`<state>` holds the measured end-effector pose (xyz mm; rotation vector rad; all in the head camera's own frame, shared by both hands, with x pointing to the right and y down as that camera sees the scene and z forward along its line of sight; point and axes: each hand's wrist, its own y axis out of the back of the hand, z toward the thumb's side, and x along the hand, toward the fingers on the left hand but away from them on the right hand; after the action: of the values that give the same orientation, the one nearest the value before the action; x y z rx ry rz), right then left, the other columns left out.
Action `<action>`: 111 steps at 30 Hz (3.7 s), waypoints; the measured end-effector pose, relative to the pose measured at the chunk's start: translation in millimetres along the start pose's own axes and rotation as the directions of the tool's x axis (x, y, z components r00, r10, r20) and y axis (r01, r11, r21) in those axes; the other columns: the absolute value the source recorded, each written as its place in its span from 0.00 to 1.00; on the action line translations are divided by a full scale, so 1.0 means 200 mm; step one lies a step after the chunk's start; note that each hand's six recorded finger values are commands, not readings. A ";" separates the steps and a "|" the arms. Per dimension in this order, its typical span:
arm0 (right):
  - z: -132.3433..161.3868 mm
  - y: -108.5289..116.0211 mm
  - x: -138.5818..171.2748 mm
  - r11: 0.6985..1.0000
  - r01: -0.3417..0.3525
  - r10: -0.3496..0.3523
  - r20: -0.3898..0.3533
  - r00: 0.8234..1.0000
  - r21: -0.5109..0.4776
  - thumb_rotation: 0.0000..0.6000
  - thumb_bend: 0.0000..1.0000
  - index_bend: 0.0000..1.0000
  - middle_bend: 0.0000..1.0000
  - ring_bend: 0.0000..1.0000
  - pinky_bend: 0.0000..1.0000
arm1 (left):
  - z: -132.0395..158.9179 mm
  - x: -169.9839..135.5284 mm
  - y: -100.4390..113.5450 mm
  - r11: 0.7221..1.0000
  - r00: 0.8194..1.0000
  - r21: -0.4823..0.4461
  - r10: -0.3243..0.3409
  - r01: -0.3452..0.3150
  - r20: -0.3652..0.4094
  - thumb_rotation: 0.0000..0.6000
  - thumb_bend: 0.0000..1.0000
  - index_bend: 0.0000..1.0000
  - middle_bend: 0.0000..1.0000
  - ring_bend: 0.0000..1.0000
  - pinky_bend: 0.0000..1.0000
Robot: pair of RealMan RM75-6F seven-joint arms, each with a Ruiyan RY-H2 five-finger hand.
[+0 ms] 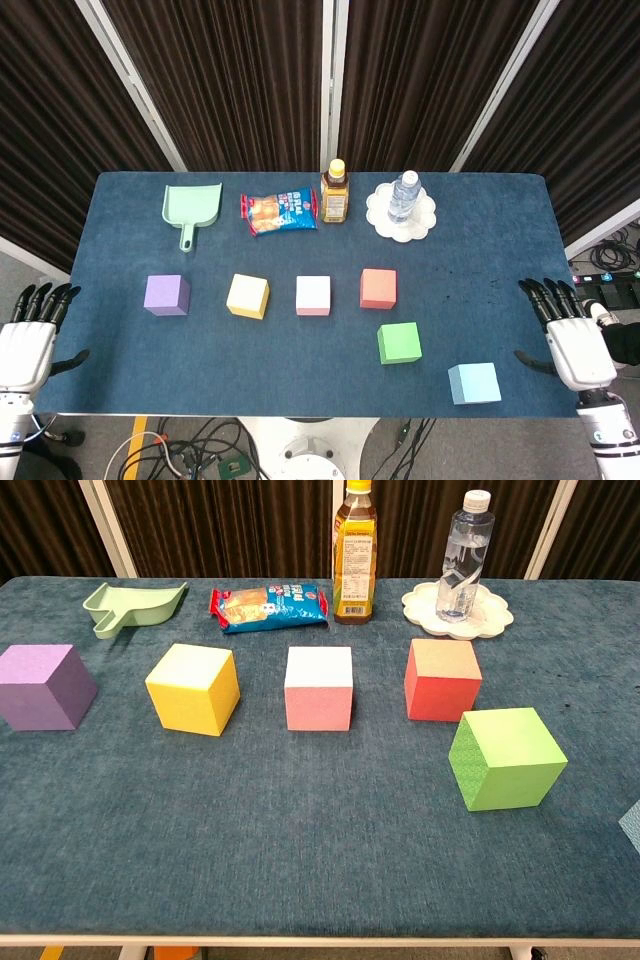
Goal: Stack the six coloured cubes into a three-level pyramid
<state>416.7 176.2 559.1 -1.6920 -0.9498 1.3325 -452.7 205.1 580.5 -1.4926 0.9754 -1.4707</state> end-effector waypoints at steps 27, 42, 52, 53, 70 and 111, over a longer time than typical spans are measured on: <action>0.98 -0.39 -0.85 0.829 -0.400 0.250 -0.382 0.890 -0.391 1.00 0.10 0.00 0.18 0.00 0.01 | 0.04 0.04 0.01 1.000 0.999 -0.011 -0.015 0.016 0.052 1.00 0.00 0.12 0.10 0.06 0.03; 1.19 -0.68 -0.98 0.820 -0.437 0.306 -0.361 0.881 -0.370 1.00 0.09 0.00 0.17 0.00 0.01 | 0.02 0.05 -0.03 0.999 0.998 -0.030 -0.038 0.039 0.046 1.00 0.00 0.12 0.10 0.06 0.03; 1.29 -0.77 -1.02 0.814 -0.407 0.270 -0.351 0.896 -0.414 1.00 0.10 0.05 0.31 0.00 0.01 | 0.01 0.05 -0.05 0.998 0.998 -0.037 -0.043 0.044 0.043 1.00 0.00 0.12 0.10 0.06 0.03; 1.29 -0.77 -1.02 0.816 -0.401 0.264 -0.349 0.899 -0.417 1.00 0.10 0.06 0.32 0.00 0.01 | 0.01 0.05 -0.05 0.998 0.998 -0.038 -0.044 0.045 0.042 1.00 0.00 0.12 0.10 0.06 0.03; 1.31 -0.72 -1.18 0.831 -0.318 0.188 -0.308 0.933 -0.457 1.00 0.10 0.08 0.34 0.00 0.01 | -0.01 0.06 -0.07 0.998 0.998 -0.042 -0.050 0.051 0.038 1.00 0.00 0.12 0.10 0.06 0.03; 0.58 0.10 -0.68 0.911 -0.054 -0.031 -0.198 0.980 -0.408 1.00 0.10 0.00 0.10 0.00 0.00 | 0.77 0.66 0.04 0.977 0.819 -0.023 -0.165 0.213 0.549 1.00 0.00 0.16 0.12 0.06 0.04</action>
<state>281.8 58.3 577.9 -2.1066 -1.1597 0.9866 -295.1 83.7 624.4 -1.9715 0.5516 -1.0343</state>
